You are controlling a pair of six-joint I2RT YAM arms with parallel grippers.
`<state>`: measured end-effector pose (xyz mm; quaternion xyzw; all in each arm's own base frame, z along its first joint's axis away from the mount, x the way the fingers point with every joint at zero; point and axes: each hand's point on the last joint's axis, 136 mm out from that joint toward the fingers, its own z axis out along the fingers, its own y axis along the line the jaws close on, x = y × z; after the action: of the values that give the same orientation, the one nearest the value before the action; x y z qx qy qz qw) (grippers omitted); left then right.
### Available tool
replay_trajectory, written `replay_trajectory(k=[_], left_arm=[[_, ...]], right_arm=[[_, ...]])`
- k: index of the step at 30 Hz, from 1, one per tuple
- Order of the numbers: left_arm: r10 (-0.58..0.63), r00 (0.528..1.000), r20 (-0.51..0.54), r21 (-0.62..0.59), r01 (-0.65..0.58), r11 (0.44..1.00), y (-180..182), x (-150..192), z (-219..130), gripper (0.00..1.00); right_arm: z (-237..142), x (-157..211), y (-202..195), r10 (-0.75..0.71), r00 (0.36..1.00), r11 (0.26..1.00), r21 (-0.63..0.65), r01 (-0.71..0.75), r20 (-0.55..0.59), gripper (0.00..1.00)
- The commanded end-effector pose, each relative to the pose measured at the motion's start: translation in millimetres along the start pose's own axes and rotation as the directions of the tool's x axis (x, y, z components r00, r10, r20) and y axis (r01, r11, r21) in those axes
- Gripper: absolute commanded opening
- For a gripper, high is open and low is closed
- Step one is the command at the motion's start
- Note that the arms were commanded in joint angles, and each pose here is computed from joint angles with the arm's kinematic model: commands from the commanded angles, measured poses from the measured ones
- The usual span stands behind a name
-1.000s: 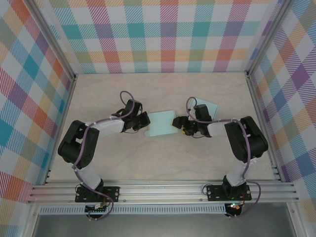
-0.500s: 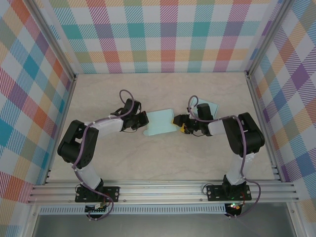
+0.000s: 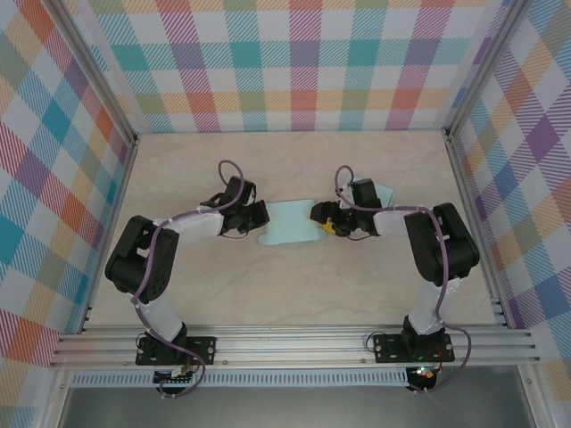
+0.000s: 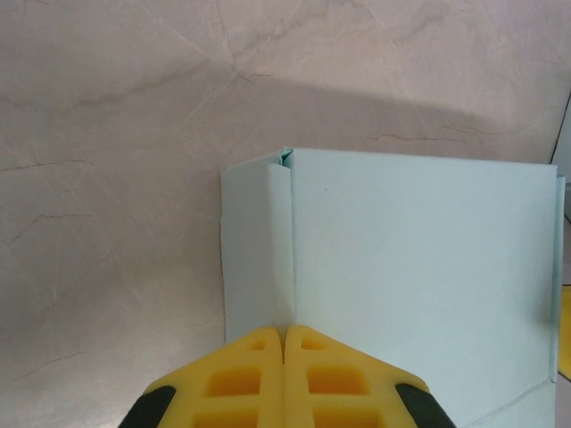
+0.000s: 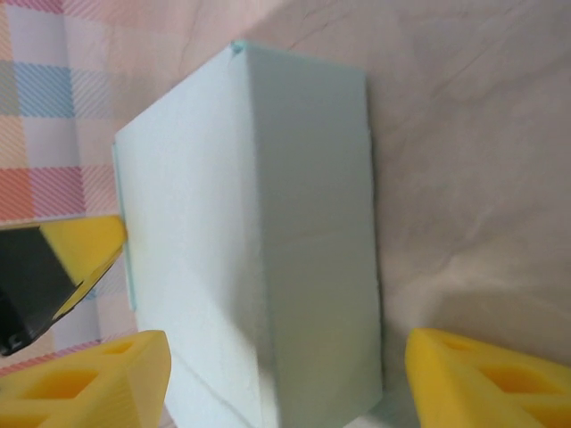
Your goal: Fold the paper box
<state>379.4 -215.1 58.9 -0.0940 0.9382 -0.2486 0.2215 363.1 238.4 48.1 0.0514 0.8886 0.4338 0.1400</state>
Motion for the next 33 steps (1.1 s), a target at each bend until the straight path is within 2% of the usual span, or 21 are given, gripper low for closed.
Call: replay_trajectory(k=[1,17,28,33], left_arm=[[-0.018,0.992,-0.123,-0.12,0.004,0.993,37,28,9,0.0],[-0.077,0.985,-0.153,-0.11,0.06,0.992,51,27,20,0.0],[-0.092,0.981,-0.169,-0.087,0.079,0.993,55,25,23,0.0],[-0.117,0.975,-0.19,-0.094,0.101,0.99,65,27,28,0.0]], right_arm=[[-5,-6,-8,-0.03,1.0,0.997,0.068,0.029,0.009,0.72],[6,4,22,0.011,0.997,0.987,-0.157,-0.022,-0.073,0.69],[13,1,33,0.009,0.996,0.971,-0.238,-0.031,-0.093,0.67],[12,2,28,0.015,0.996,0.981,-0.189,-0.031,-0.085,0.68]])
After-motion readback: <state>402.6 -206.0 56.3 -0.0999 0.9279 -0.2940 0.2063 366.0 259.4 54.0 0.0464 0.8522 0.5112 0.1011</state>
